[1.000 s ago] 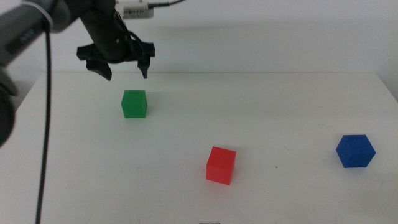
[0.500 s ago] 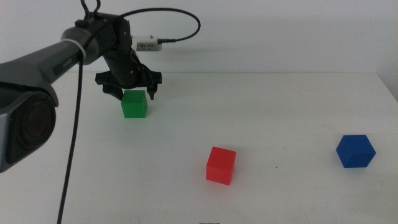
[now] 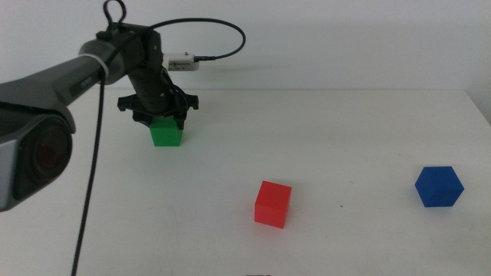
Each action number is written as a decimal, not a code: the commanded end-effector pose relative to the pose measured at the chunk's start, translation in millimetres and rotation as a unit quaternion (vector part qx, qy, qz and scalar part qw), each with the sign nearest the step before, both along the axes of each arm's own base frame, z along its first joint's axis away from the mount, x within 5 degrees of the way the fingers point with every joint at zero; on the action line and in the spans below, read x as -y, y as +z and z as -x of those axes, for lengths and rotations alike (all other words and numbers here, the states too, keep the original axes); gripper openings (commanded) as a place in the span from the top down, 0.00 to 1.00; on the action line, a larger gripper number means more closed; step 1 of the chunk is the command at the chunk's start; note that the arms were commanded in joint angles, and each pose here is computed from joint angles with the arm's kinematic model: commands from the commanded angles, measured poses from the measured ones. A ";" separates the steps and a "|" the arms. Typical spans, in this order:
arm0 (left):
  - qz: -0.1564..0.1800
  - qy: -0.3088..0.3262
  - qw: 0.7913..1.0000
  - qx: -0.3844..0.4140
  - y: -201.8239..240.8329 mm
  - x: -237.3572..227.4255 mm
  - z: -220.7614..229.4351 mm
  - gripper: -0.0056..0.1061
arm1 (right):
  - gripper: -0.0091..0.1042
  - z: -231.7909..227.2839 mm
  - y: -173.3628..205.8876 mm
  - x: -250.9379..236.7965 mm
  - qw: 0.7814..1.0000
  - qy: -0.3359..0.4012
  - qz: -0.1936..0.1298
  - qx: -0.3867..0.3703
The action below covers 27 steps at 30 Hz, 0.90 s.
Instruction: Stack red cubes first, then green, then blue cubes in a specific spot.
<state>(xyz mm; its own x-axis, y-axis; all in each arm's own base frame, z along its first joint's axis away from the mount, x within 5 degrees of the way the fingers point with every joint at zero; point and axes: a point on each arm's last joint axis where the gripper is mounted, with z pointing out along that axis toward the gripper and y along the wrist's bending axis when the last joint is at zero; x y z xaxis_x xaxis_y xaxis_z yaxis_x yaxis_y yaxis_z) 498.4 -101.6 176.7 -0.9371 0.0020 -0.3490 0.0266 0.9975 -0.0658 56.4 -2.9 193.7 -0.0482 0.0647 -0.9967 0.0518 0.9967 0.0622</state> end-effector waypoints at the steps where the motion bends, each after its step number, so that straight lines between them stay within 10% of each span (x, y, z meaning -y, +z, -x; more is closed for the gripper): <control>1: 0.038 0.006 0.998 0.040 50.6 -5.4 4.4 0.82 | 0.13 1.5 11.5 -0.3 0.999 0.002 0.009 0.052; 4: 0.055 -0.013 0.998 0.017 69.3 -6.7 16.2 0.97 | 0.13 1.5 11.5 -0.3 0.999 0.002 0.009 0.052; 13: -0.006 -0.031 0.999 0.012 138.5 30.0 91.1 0.96 | 0.13 1.5 11.5 -0.3 0.999 0.002 0.009 0.052; 27: 0.008 -0.095 0.995 0.005 136.1 146.9 166.5 0.96 | 0.13 1.5 11.5 -0.3 0.999 0.002 0.009 0.052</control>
